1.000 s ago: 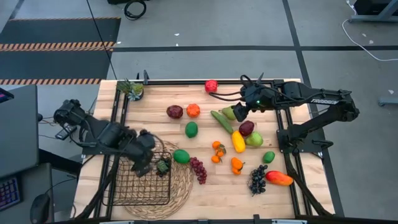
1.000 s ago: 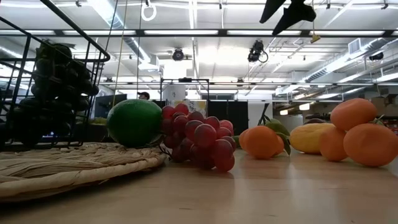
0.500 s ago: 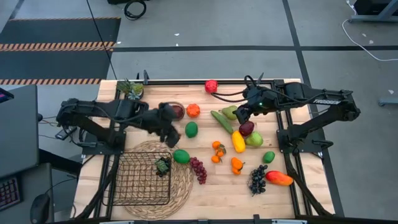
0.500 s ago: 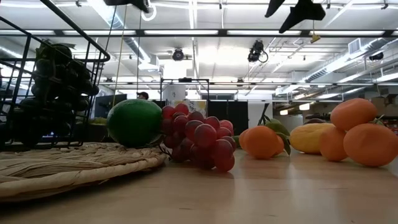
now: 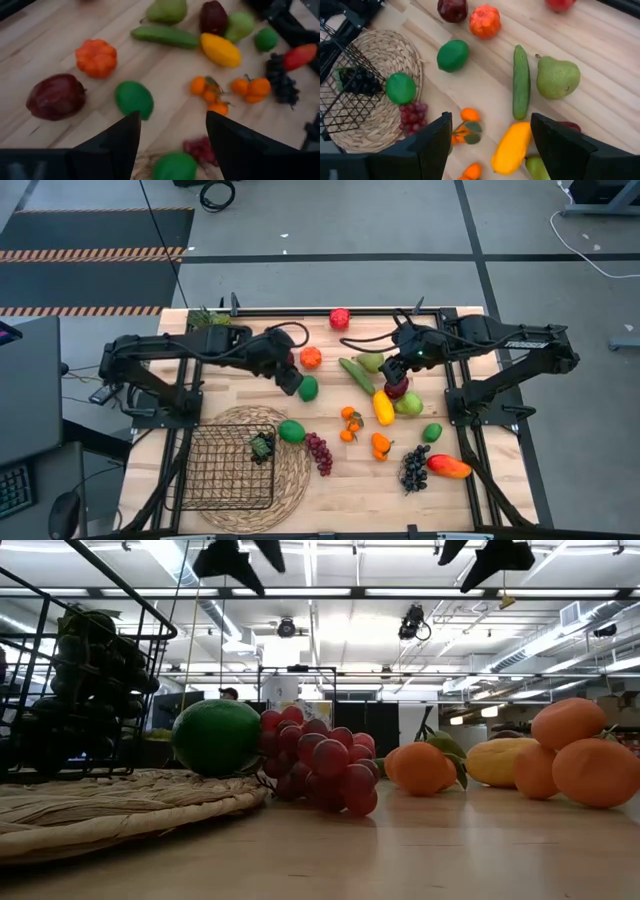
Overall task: Build produce basket
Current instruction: Put the top lime into the black wire basket
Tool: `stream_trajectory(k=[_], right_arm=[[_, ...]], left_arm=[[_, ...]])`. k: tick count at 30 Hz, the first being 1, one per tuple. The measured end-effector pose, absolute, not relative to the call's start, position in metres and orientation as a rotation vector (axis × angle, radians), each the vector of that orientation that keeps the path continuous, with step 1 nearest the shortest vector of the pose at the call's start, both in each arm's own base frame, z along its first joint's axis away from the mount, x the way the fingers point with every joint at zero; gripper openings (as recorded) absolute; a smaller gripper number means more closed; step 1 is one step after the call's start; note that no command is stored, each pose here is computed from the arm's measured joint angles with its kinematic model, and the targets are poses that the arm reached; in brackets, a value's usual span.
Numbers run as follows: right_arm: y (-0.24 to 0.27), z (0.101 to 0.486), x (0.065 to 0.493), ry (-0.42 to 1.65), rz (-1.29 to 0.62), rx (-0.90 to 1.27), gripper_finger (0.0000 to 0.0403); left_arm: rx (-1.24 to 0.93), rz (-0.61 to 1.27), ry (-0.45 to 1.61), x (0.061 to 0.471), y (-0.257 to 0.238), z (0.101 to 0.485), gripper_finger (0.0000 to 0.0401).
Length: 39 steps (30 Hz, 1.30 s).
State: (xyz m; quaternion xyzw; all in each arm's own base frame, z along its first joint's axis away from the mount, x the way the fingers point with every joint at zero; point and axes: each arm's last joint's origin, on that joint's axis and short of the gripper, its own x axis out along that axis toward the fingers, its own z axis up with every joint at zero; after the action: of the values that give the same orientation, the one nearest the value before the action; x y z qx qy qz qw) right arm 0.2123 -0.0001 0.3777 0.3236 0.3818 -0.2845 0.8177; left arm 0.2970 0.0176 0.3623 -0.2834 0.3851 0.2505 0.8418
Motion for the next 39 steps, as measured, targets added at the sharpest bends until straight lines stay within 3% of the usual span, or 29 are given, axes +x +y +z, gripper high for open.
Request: stream_trajectory(k=[5,11,17,26,39], right_arm=[[0.0,0.377,0.211,0.824,-0.608,0.671,0.0274],[0.0,0.375,0.209,0.857,-0.623,0.663,0.0274],[0.0,0.376,0.207,0.863,-0.616,0.667,0.0274],[0.004,0.381,0.199,0.838,-0.598,0.611,0.0276],[0.004,0.383,0.196,0.853,-0.554,0.521,0.0277]], left_arm=[[-0.594,0.549,0.932,0.315,0.029,0.336,0.0231],[-0.743,0.569,1.114,0.351,0.033,0.282,0.0232],[-0.761,0.607,1.255,0.367,0.039,0.241,0.0255],[-0.864,0.573,1.129,0.378,0.061,0.241,0.0311],[-0.944,0.617,1.087,0.378,0.087,0.237,0.0316]])
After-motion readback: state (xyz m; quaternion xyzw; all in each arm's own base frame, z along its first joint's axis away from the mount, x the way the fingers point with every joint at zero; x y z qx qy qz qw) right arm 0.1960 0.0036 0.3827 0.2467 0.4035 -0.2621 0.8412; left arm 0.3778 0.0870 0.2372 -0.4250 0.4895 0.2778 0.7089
